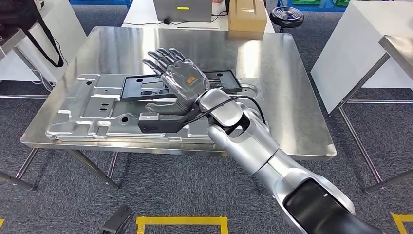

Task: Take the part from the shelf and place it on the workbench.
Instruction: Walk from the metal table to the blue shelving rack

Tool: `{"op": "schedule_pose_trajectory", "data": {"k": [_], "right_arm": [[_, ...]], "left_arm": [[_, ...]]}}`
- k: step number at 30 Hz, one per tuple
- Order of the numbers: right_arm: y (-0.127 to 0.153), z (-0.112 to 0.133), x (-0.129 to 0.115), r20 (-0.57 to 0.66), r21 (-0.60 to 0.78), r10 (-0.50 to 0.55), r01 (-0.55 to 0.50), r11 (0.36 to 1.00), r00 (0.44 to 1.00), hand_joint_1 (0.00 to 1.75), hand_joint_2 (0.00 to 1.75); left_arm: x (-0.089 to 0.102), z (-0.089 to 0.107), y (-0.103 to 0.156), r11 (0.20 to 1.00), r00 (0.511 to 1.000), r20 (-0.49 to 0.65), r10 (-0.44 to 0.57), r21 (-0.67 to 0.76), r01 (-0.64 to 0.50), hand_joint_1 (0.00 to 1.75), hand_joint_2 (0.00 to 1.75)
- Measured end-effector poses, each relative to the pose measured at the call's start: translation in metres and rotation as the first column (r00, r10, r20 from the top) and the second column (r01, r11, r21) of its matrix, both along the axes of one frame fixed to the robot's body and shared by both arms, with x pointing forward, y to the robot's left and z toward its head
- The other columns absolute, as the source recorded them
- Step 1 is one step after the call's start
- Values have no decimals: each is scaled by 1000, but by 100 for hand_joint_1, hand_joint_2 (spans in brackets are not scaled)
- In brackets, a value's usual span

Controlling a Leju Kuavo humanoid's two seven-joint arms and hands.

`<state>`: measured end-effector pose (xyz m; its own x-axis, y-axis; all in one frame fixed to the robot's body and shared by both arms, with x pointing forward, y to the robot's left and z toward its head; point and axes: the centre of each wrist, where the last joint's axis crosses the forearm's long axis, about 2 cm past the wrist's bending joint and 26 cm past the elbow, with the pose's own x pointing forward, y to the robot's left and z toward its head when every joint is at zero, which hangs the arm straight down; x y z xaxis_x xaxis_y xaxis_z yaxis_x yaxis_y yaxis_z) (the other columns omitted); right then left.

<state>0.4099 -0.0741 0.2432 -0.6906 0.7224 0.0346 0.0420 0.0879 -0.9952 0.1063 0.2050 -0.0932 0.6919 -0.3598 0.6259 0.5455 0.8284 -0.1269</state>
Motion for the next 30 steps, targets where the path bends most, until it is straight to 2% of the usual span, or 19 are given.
{"op": "schedule_pose_trajectory", "data": {"k": [18,26,30], "right_arm": [[10,-12,-9,-28,-5,46,-46,999,999,0,0],[26,-31,-25,-90,28,104,-102,994,990,0,0],[31,-56,-38,-174,48,129,-122,991,976,0,0]], "left_arm": [[1,0,-1,1000,1000,-12,-5,5,5,0,0],[1,0,-1,1000,1000,-19,-1,6,1,0,0],[-1,0,-3,1000,1000,-24,-8,6,8,0,0]]}}
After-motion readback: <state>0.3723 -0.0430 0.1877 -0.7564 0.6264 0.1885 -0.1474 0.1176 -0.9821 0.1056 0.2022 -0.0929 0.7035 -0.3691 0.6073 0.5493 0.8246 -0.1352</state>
